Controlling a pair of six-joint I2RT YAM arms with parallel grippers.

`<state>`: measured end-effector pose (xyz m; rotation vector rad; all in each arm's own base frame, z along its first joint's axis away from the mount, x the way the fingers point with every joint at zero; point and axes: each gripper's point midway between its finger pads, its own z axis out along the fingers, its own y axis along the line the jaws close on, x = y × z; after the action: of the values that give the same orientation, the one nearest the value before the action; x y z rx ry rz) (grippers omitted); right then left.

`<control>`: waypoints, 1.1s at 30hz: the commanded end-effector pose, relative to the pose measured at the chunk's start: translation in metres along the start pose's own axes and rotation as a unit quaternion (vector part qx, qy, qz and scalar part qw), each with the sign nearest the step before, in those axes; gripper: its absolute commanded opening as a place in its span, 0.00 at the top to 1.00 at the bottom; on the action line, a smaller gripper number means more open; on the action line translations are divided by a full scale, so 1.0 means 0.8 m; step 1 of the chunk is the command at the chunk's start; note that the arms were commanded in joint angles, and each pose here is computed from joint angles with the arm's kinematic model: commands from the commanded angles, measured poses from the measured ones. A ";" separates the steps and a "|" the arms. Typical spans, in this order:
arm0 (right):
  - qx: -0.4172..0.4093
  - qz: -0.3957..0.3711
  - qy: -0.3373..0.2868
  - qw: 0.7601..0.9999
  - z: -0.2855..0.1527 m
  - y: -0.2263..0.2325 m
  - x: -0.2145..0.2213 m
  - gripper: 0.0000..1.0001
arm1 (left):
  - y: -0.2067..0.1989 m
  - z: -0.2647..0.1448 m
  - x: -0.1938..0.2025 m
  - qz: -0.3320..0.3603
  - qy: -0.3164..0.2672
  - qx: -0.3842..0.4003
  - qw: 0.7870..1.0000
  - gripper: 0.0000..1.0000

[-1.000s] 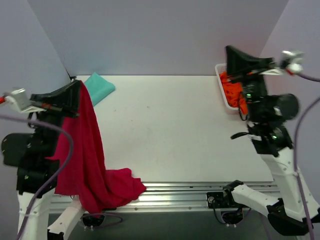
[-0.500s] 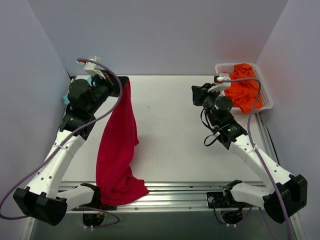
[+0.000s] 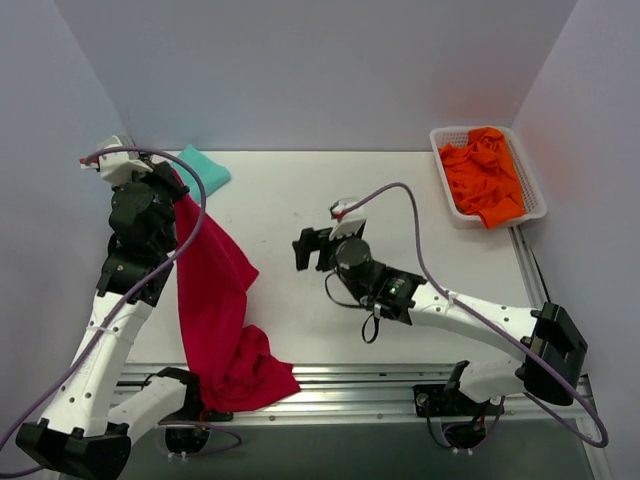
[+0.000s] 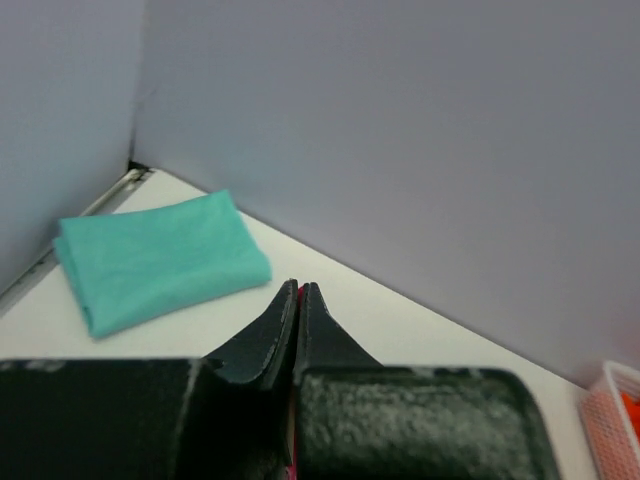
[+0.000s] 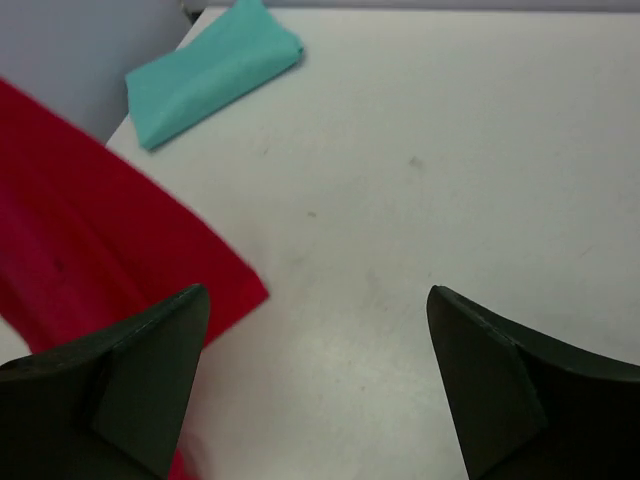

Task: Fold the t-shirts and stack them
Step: Flatten out the tshirt

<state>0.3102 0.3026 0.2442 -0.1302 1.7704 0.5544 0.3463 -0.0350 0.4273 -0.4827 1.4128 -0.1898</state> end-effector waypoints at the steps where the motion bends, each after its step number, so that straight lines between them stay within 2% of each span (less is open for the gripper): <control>1: 0.047 0.000 0.016 0.999 -0.026 0.007 0.034 0.13 | 0.072 0.029 0.034 0.011 0.007 -0.110 0.994 0.98; 5: 0.026 0.013 0.075 0.997 -0.064 0.024 0.096 0.18 | 0.096 0.055 0.091 0.014 0.042 -0.123 0.991 0.98; 12: -0.019 0.038 0.122 0.992 -0.116 0.050 0.144 0.24 | 0.138 0.098 0.186 0.011 0.098 -0.160 0.982 0.98; 19: -0.056 0.008 0.157 0.986 -0.139 0.122 0.197 0.27 | 0.149 0.120 0.224 0.016 0.120 -0.162 0.979 0.98; 24: -0.072 -0.008 0.180 0.981 -0.151 0.155 0.239 0.24 | 0.160 0.126 0.242 0.017 0.133 -0.163 0.977 0.98; 29: -0.096 -0.016 0.208 0.973 -0.160 0.182 0.277 0.28 | 0.167 0.130 0.255 0.016 0.142 -0.164 0.976 0.98; 33: -0.108 -0.019 0.215 0.970 -0.168 0.202 0.287 0.29 | 0.175 0.131 0.266 0.015 0.149 -0.169 0.974 0.98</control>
<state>0.0772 0.4116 0.0766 -0.5150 2.1462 0.6419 0.4525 0.0238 0.1766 -0.7252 1.8084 0.0482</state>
